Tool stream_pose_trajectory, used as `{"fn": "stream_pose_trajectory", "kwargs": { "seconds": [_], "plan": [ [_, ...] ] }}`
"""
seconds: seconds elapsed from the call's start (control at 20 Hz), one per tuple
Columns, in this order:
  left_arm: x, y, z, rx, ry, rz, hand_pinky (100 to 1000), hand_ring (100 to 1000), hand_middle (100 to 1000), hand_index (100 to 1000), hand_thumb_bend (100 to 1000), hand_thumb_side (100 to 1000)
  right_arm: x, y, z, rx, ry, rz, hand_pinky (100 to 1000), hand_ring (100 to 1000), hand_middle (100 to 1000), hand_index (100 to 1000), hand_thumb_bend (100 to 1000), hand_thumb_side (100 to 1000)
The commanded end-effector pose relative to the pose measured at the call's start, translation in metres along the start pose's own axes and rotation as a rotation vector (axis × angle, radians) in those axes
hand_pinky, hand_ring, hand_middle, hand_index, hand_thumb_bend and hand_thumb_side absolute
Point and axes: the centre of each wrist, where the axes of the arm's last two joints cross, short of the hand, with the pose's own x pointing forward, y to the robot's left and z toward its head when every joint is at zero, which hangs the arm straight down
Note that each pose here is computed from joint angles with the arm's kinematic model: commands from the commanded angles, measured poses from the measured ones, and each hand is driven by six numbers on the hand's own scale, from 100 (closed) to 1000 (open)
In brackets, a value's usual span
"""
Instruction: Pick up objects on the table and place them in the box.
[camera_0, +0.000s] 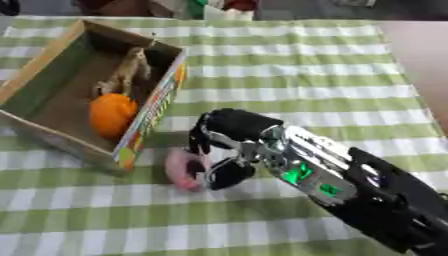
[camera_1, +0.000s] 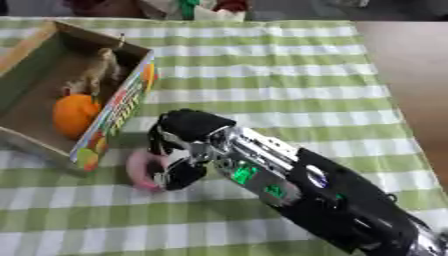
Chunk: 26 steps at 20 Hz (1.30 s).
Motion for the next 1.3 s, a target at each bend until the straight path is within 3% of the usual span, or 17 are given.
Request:
{"fn": "stream_pose_trajectory", "kwargs": {
  "seconds": [0.05, 0.3, 0.45, 0.75, 1.3],
  "plan": [
    [0.006, 0.004, -0.008, 0.014, -0.035, 0.002, 772, 759, 753, 868, 100, 994, 0.001, -0.007, 0.000, -0.058, 0.006, 0.026, 660, 652, 451, 557, 100, 279],
    [0.006, 0.004, -0.008, 0.014, -0.037, 0.001, 770, 759, 752, 868, 100, 989, 0.004, -0.013, 0.005, -0.113, -0.018, 0.041, 644, 628, 468, 567, 100, 322],
    [0.006, 0.004, -0.008, 0.014, -0.038, 0.000, 770, 759, 752, 868, 100, 987, 0.005, -0.017, 0.008, -0.134, -0.027, 0.038, 633, 614, 455, 543, 100, 416],
    [0.006, 0.004, -0.009, 0.013, -0.038, -0.001, 769, 759, 751, 868, 100, 984, 0.007, -0.020, 0.011, -0.163, -0.036, 0.043, 632, 610, 455, 539, 100, 401],
    [0.005, 0.005, -0.008, 0.010, -0.036, -0.008, 768, 759, 751, 867, 100, 983, 0.019, -0.053, 0.038, -0.275, -0.107, 0.065, 630, 606, 458, 535, 100, 380]
  ]
}}
